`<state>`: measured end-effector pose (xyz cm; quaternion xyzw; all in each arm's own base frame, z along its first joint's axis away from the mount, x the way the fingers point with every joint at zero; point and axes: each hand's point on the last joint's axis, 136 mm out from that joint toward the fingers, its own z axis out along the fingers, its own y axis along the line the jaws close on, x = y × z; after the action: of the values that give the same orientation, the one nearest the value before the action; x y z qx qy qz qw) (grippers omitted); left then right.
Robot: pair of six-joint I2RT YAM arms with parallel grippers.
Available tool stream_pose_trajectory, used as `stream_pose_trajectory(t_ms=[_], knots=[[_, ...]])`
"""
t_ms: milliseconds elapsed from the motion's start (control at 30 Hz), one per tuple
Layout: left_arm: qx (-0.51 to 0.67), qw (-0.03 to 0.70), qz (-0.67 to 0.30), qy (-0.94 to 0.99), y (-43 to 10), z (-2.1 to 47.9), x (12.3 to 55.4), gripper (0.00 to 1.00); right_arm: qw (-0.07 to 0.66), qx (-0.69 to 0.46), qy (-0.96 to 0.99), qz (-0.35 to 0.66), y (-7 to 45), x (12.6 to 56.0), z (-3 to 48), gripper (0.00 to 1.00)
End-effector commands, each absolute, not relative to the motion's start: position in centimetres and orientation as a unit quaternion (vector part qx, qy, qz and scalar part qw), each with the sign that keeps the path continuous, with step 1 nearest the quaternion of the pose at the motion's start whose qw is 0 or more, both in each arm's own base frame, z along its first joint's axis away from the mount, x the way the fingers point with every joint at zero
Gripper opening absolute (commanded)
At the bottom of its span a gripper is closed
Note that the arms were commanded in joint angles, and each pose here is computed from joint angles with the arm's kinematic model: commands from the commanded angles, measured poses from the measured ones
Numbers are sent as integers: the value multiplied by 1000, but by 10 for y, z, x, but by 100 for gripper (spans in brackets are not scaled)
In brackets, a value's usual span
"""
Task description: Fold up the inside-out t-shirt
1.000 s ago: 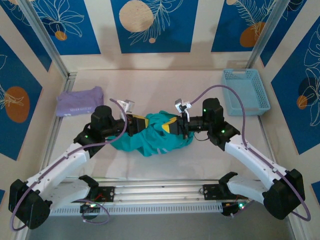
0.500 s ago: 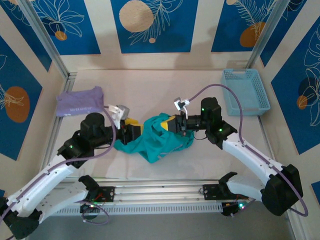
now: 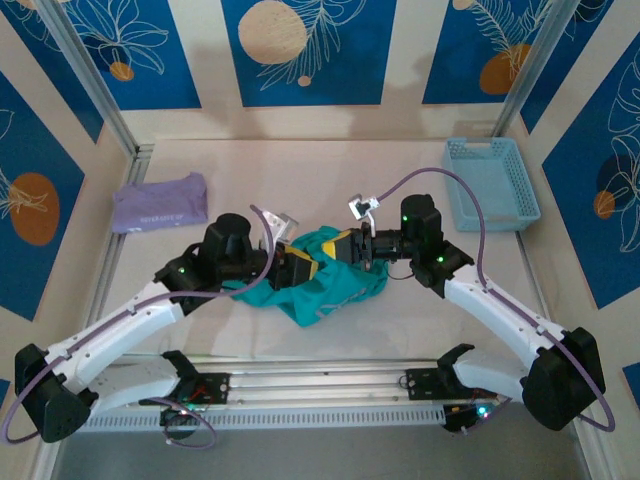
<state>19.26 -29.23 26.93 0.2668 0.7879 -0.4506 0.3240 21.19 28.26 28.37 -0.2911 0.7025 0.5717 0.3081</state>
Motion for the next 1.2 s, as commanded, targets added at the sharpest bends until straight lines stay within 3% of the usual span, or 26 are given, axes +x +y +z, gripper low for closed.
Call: stream_pose_trajectory(t_ms=[0,167,267,333,433,500,633,833,1033,1167], knots=[[250,349,-452,782,-290,288,207,44,323,-293,695,572,279,212,298,0],[242,360,-453,779,-291,294,219,45,322,-295,693,574,279,209,297,0],[247,361,-465,770,-298,302,222,39,321,-296,693,574,278,208,297,0],[251,361,-471,765,-302,306,224,31,322,-296,693,573,278,208,296,0],[260,361,-483,755,-308,316,223,10,330,-285,705,559,276,214,292,0],[263,365,-492,745,-308,328,219,0,345,-235,755,506,269,237,280,2],[259,384,-501,731,-308,351,206,0,357,-169,825,405,248,268,268,20],[214,397,-470,759,-308,344,212,0,434,-244,791,356,244,239,289,45],[206,393,-470,763,-315,340,214,0,489,-333,714,375,264,190,300,50],[207,396,-476,757,-318,346,212,0,506,-338,707,362,280,191,293,53]])
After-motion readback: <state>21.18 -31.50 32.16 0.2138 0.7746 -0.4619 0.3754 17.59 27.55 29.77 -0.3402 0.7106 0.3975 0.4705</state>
